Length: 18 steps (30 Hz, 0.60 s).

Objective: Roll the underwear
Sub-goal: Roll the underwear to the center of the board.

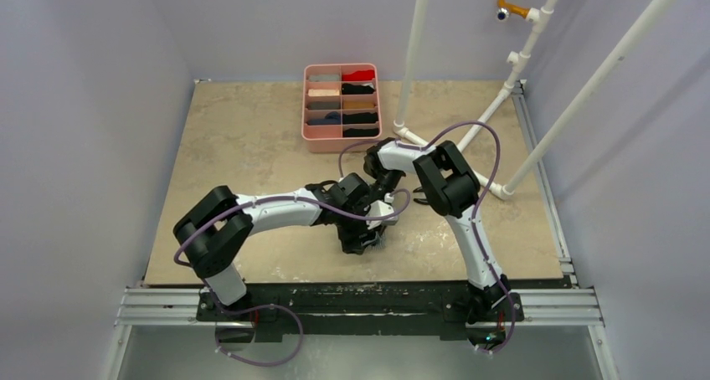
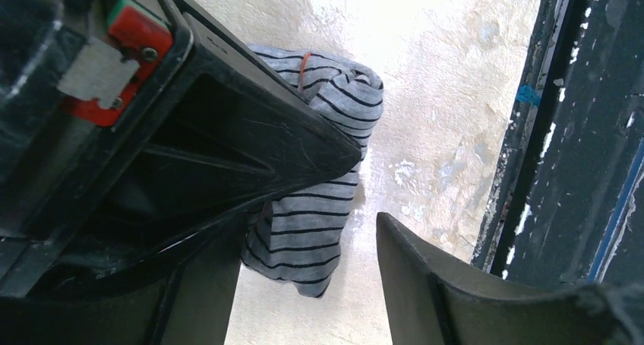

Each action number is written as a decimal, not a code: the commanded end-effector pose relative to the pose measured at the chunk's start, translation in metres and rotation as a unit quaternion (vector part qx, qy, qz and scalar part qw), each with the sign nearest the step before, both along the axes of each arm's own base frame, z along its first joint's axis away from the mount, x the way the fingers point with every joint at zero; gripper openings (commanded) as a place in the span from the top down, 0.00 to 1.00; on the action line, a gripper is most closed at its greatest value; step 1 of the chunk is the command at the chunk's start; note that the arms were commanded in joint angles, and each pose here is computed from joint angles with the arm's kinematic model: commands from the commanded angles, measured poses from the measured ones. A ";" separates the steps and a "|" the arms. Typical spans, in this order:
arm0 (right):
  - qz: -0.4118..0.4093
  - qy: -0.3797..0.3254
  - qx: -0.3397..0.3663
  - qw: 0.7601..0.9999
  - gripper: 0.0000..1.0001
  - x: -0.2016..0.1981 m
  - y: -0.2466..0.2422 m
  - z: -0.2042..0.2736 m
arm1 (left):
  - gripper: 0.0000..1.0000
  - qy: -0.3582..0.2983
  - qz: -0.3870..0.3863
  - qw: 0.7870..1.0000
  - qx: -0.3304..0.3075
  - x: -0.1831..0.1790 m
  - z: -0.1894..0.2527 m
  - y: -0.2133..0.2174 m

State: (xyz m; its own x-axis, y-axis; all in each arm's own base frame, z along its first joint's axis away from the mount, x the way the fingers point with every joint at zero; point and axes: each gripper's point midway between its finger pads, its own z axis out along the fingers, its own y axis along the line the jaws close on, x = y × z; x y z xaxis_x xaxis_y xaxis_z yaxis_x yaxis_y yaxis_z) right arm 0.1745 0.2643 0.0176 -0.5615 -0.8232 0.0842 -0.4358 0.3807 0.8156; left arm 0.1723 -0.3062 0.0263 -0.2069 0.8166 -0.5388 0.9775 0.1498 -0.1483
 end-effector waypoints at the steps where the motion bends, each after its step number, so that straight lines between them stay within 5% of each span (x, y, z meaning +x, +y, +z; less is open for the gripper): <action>1: 0.091 -0.167 -0.026 0.981 1.00 0.049 -0.023 -0.084 | 0.40 -0.010 -0.004 0.999 -0.051 0.007 0.004 -0.029; 10: 0.082 -0.164 -0.023 0.983 0.95 0.047 -0.023 -0.082 | 0.77 0.022 -0.005 0.999 -0.037 -0.001 -0.012 -0.028; 15: 0.069 -0.166 -0.016 0.984 0.84 0.049 -0.026 -0.074 | 1.00 0.035 -0.009 0.999 -0.022 -0.005 -0.021 -0.022; 18: 0.059 -0.164 -0.010 0.985 0.75 0.049 -0.028 -0.069 | 1.00 0.037 -0.003 0.999 -0.012 -0.004 -0.025 -0.020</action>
